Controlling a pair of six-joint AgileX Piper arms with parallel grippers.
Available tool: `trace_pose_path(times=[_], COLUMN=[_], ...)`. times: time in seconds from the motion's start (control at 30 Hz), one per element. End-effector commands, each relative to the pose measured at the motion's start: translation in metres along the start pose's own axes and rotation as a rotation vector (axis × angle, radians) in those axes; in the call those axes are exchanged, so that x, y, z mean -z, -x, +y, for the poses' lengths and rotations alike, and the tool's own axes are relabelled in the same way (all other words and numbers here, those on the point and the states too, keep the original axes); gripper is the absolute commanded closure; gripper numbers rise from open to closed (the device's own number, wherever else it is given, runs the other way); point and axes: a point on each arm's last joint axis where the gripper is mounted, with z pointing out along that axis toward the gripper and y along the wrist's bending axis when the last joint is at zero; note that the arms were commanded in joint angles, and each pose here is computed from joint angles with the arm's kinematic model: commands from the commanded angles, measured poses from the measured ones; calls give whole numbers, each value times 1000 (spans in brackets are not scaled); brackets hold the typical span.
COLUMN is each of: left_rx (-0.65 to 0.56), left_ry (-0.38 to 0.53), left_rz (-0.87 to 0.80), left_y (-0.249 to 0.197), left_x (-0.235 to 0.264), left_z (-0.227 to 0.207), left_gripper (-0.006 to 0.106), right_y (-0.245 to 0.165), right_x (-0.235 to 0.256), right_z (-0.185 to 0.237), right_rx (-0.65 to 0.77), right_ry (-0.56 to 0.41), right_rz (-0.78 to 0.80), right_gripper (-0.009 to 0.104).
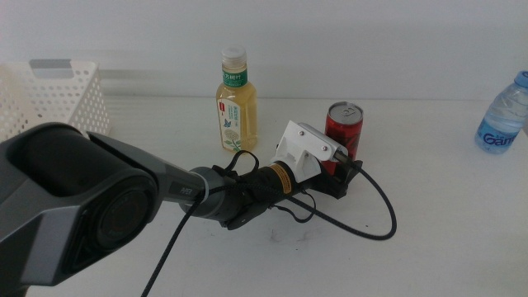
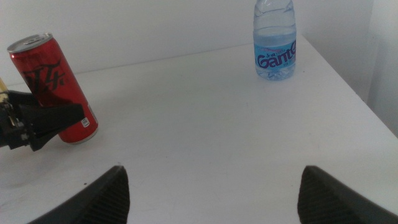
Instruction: Use arms to grab the bottles and put them into the dustbin to the left of the table.
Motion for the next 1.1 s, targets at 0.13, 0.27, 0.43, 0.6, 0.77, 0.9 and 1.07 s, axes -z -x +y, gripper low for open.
trace_pose_path(times=[0.13, 0.27, 0.43, 0.6, 0.77, 0.9, 1.07], left_rx=[49, 64, 30, 5, 134, 160, 224], left_ry=[20, 43, 42, 69, 207, 431, 517], left_rz=[-14, -5, 78, 125, 249, 413, 530], left_y=[4, 7, 28, 71, 110, 132, 157], left_x=[-5, -4, 10, 45, 99, 147, 192], left_z=[2, 4, -3, -15, -34, -53, -66], left_gripper=[9, 36, 92, 102, 102, 102, 102], right_y=[1, 1, 1, 1, 1, 1, 1], right_x=[0, 0, 0, 0, 0, 0, 0], right_z=[-1, -1, -1, -1, -1, -1, -1], right_rx=[17, 17, 17, 17, 17, 17, 17], right_ry=[-10, -10, -10, -10, -10, -10, -10], right_rz=[-20, -20, -20, -20, -20, -20, -20], right_gripper=[4, 4, 4, 4, 4, 4, 4])
